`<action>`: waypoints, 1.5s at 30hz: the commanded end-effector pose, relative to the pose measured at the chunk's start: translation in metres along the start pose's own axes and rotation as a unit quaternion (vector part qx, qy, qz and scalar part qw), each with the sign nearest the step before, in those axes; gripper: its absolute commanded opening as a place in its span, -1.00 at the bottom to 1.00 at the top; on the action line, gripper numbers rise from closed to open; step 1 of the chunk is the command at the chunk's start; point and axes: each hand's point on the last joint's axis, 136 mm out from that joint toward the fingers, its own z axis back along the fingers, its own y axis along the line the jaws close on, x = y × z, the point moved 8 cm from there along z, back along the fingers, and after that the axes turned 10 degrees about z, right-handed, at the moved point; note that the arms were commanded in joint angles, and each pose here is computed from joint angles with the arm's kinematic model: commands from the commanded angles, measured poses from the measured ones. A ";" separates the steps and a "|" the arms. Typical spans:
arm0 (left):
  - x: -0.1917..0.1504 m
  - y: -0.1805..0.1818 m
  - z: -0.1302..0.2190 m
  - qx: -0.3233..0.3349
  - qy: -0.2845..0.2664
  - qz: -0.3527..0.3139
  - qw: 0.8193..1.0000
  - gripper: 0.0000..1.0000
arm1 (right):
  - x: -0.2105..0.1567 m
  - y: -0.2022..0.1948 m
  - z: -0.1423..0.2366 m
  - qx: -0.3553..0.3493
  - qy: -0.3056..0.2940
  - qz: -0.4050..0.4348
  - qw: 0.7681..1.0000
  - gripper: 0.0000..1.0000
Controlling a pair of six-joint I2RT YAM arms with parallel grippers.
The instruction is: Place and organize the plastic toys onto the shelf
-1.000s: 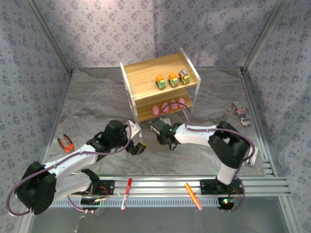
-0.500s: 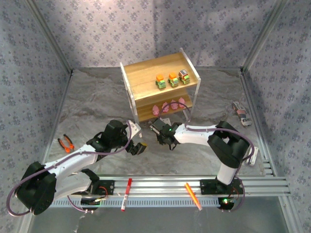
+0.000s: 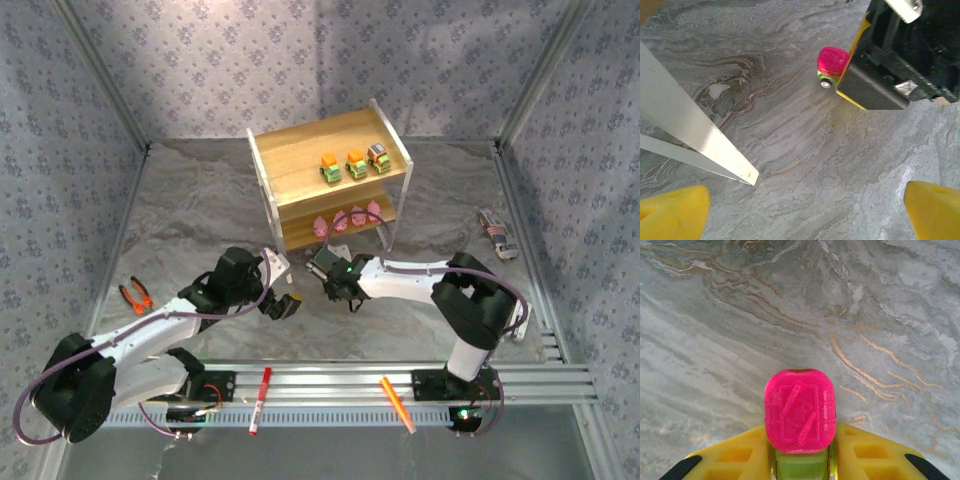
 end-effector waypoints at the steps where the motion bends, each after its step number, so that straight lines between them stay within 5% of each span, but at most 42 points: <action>1: 0.004 -0.002 0.000 -0.010 -0.011 -0.004 1.000 0.99 | 0.007 -0.002 0.026 -0.008 -0.021 0.007 1.000 -0.36; 23: 0.004 -0.003 0.000 -0.014 -0.009 -0.004 1.000 0.99 | 0.007 -0.018 0.166 0.014 -0.113 0.018 0.993 -0.37; 45: 0.027 -0.002 0.015 0.010 -0.026 -0.021 0.999 0.99 | 0.076 -0.024 0.302 0.038 -0.225 0.052 0.972 -0.38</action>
